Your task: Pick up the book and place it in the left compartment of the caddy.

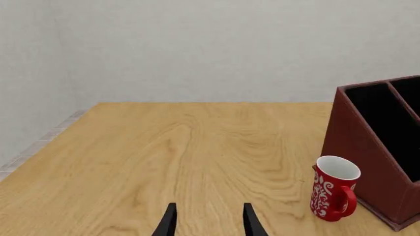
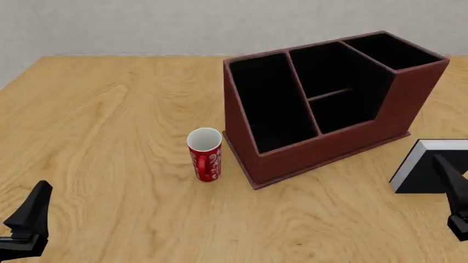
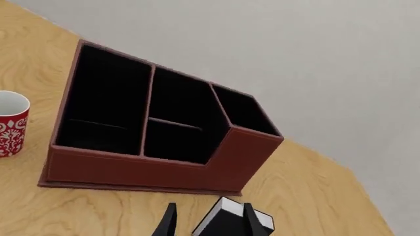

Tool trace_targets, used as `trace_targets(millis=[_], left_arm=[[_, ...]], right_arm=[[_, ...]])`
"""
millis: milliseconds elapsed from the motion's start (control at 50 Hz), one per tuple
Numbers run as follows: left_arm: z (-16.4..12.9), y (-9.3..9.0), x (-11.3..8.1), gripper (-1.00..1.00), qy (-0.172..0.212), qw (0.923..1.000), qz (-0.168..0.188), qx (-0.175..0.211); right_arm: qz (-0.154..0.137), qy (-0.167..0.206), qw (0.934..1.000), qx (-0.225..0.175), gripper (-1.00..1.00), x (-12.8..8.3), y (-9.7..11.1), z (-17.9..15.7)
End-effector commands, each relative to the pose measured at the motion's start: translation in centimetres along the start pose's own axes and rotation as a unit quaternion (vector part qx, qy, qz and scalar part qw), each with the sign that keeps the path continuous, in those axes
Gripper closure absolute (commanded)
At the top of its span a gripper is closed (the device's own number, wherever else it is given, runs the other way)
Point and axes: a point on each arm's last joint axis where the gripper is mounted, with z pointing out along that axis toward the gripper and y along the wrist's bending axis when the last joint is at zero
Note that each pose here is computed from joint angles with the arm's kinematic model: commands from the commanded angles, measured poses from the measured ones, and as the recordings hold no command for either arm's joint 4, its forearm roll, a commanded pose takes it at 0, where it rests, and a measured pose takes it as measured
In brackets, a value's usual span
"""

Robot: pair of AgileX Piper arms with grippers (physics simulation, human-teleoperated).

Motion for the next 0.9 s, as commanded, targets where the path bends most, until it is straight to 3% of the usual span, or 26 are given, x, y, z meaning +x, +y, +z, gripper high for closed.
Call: trace_targets(millis=[20, 60, 80, 180, 240, 300, 480, 500, 560, 700, 780, 800, 860, 880, 900], left_arm=[[0.0, 0.0, 0.0, -1.00, 0.000, 1.0000, 0.000, 0.000], [0.0, 0.0, 0.0, -1.00, 0.000, 1.0000, 0.000, 0.000], [0.0, 0.0, 0.0, -1.00, 0.000, 1.0000, 0.000, 0.000], [0.0, 0.0, 0.0, -1.00, 0.000, 1.0000, 0.000, 0.000], [0.0, 0.0, 0.0, -1.00, 0.000, 1.0000, 0.000, 0.000], [0.0, 0.0, 0.0, -1.00, 0.000, 1.0000, 0.000, 0.000], [0.0, 0.0, 0.0, -1.00, 0.000, 1.0000, 0.000, 0.000], [0.0, 0.0, 0.0, -1.00, 0.000, 1.0000, 0.000, 0.000], [0.0, 0.0, 0.0, -1.00, 0.000, 1.0000, 0.000, 0.000], [0.0, 0.0, 0.0, -1.00, 0.000, 1.0000, 0.000, 0.000], [0.0, 0.0, 0.0, -1.00, 0.000, 1.0000, 0.000, 0.000], [0.0, 0.0, 0.0, -1.00, 0.000, 1.0000, 0.000, 0.000], [0.0, 0.0, 0.0, -1.00, 0.000, 1.0000, 0.000, 0.000], [0.0, 0.0, 0.0, -1.00, 0.000, 1.0000, 0.000, 0.000], [0.0, 0.0, 0.0, -1.00, 0.000, 1.0000, 0.000, 0.000]], right_arm=[[-0.083, 0.035, 0.9955, -0.029, -1.00, -1.1, -0.4, 1.2], [-0.083, 0.035, 0.9955, -0.030, -1.00, -1.4, -0.6, 1.1], [-0.104, 0.043, 0.9933, -0.028, -1.00, -1.5, -0.8, 1.3], [-0.134, 0.054, 0.9888, -0.038, -1.00, -2.5, -1.2, 1.4], [-0.130, 0.054, 0.9891, -0.043, -1.00, -3.3, -1.5, 1.3], [-0.167, 0.064, 0.9824, -0.055, -1.00, -3.1, -1.4, 1.5], [-0.216, 0.089, 0.9696, -0.072, -1.00, -3.4, -1.7, 2.1], [-0.230, 0.096, 0.9649, -0.083, -1.00, -3.2, -1.6, 2.1], [-0.237, 0.106, 0.9609, -0.096, -1.00, -3.2, -1.5, 2.3], [-0.273, 0.136, 0.9428, -0.134, -1.00, -2.5, -1.1, 2.7], [-0.281, 0.142, 0.9381, -0.145, -1.00, -2.7, -1.2, 3.0], [-0.289, 0.148, 0.9340, -0.150, -1.00, -2.7, -1.2, 3.1], [-0.293, 0.155, 0.9302, -0.158, -1.00, -2.8, -1.2, 3.3], [-0.301, 0.161, 0.9257, -0.163, -1.00, -2.9, -1.4, 3.3], [-0.301, 0.161, 0.9257, -0.163, -1.00, -2.9, -1.4, 3.3]])
